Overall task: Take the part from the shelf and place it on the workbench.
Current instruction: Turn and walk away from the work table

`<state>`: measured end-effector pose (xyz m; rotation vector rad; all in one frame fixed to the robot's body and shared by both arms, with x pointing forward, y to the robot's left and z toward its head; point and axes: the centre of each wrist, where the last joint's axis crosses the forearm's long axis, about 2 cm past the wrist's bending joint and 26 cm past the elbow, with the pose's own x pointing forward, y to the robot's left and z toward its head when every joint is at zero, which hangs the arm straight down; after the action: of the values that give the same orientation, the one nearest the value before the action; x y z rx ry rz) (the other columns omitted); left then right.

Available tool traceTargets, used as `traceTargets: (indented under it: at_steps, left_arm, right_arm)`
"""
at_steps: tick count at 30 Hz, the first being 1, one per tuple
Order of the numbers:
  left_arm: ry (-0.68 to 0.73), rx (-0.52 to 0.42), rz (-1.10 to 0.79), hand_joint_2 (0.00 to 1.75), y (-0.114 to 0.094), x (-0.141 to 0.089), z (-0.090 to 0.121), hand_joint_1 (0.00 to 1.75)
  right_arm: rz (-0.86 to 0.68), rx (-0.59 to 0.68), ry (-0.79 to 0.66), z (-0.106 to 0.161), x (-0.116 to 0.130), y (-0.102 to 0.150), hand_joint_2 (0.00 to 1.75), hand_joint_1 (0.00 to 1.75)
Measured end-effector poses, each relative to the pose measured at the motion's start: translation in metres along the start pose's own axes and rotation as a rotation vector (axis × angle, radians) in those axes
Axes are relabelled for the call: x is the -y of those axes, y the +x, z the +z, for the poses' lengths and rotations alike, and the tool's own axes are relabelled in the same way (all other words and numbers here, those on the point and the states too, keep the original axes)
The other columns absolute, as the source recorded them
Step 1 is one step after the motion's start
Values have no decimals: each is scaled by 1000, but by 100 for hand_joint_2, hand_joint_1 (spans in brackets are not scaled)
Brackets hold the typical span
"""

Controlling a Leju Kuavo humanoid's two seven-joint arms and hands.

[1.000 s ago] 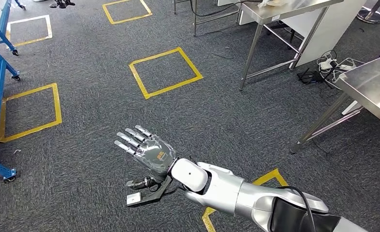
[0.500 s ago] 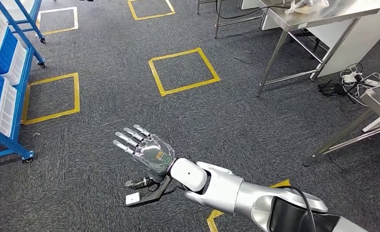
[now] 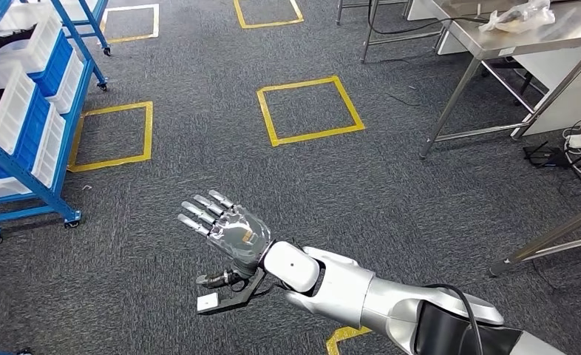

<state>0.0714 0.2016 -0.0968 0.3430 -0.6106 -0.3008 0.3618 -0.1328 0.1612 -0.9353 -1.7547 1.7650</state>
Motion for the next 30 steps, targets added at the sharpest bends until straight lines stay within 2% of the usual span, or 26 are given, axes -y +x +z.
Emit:
traceTargets:
  at_steps: [30]
  left_arm:
    - [10, 32, 13, 0, -1, 1, 1, 0]
  right_arm:
    - [-9, -6, -12, 9, -2, -2, 0, 0]
